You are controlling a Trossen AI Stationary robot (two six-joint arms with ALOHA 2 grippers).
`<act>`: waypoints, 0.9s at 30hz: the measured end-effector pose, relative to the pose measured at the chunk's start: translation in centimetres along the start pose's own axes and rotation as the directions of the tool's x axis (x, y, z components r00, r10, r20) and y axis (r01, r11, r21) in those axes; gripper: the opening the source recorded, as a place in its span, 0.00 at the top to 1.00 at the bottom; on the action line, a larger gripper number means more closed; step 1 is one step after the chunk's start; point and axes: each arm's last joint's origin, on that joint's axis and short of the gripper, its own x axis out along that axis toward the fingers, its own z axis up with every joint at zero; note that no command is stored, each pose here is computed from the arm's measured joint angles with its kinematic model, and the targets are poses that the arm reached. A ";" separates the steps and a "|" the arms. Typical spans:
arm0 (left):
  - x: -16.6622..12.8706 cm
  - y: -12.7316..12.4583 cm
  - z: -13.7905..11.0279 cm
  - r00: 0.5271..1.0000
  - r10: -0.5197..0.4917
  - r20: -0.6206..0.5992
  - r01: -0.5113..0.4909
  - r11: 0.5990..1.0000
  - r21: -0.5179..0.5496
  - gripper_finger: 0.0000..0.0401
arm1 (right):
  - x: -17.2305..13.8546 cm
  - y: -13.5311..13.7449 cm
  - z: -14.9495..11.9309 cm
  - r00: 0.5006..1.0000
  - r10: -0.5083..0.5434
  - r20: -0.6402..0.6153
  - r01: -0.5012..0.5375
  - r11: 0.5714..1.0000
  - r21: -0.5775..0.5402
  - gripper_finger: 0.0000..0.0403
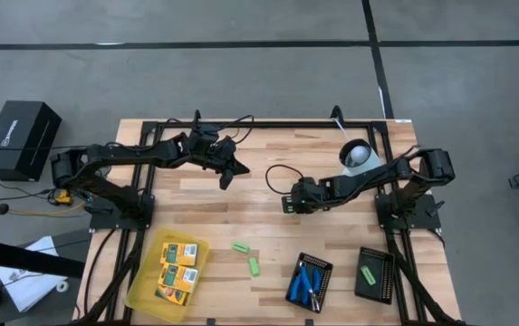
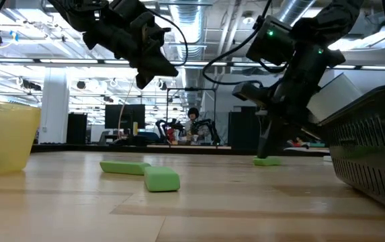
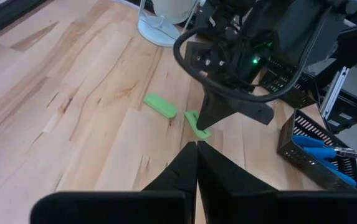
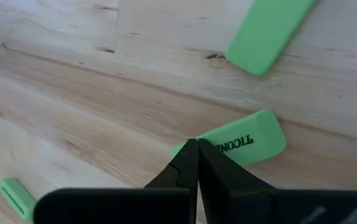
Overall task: Pick & Place School Supplies
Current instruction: Put the green eraser into the right black bin
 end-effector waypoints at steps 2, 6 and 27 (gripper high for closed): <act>0.1 0.1 -0.3 1.000 0.001 -0.006 -0.001 1.000 -0.002 1.00 | 0.0 0.0 0.0 1.000 0.000 -0.001 0.000 1.000 -0.001 1.00; 0.1 0.3 -0.9 1.000 0.005 -0.025 -0.005 1.000 -0.010 1.00 | -0.3 0.0 0.1 1.000 0.002 -0.007 -0.002 1.000 -0.014 1.00; 0.1 0.2 -0.7 1.000 0.000 0.000 0.000 1.000 -0.004 1.00 | -1.3 -0.3 1.7 1.000 0.005 0.012 -0.005 0.999 -0.034 1.00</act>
